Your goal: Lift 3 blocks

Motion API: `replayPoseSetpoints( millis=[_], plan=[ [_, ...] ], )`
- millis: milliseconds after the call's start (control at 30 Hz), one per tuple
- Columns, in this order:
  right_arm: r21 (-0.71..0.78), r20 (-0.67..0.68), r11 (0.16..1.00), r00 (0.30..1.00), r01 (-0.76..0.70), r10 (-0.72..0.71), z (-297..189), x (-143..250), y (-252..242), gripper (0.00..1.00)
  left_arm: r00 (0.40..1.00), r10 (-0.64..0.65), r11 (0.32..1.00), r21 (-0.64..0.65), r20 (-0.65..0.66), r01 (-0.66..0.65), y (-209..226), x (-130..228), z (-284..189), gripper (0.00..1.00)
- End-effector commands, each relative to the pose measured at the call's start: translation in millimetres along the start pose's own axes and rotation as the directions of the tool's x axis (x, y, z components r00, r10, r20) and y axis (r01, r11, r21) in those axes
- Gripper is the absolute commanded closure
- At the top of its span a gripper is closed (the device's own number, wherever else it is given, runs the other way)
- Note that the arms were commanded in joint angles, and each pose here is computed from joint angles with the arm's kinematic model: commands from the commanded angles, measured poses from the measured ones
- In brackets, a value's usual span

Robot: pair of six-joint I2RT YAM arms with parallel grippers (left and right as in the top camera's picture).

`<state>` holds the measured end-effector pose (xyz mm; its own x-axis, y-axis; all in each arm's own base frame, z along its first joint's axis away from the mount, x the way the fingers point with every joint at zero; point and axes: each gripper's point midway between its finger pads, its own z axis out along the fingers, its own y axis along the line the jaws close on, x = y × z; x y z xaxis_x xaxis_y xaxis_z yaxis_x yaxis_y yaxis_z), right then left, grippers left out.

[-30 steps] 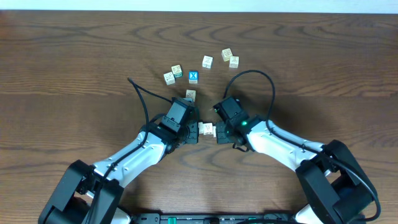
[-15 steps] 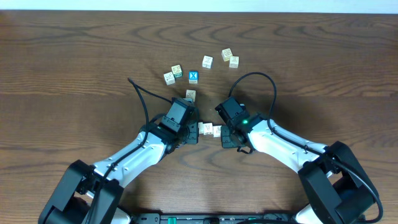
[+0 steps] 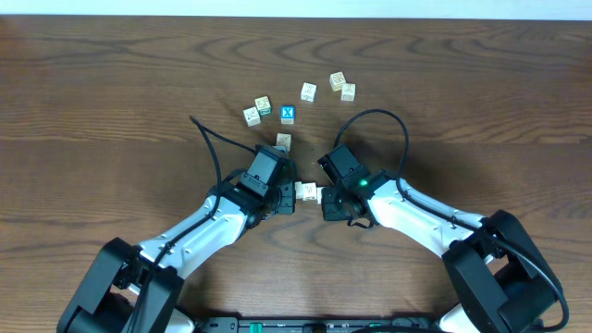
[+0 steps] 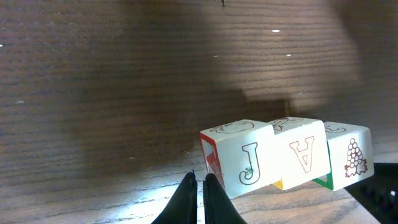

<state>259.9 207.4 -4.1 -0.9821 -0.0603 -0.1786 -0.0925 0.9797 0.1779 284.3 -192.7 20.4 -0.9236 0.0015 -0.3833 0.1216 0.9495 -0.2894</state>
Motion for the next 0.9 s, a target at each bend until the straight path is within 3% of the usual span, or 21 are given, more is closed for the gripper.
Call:
replayPoseSetpoints(
  millis=[0, 867],
  plan=[
    [0.010, -0.080, 1.000, 0.997, -0.010, 0.011, 14, 23, -5, 0.99, 1.000, -0.004, 1.000, -0.015, -0.016, 0.004, 4, 6, 3, 0.93],
    [-0.060, -0.068, 0.998, 0.998, -0.013, 0.009, 14, 17, 8, 0.99, 1.000, -0.004, 1.000, -0.015, -0.016, 0.004, 4, 6, 3, 0.93]
  ],
)
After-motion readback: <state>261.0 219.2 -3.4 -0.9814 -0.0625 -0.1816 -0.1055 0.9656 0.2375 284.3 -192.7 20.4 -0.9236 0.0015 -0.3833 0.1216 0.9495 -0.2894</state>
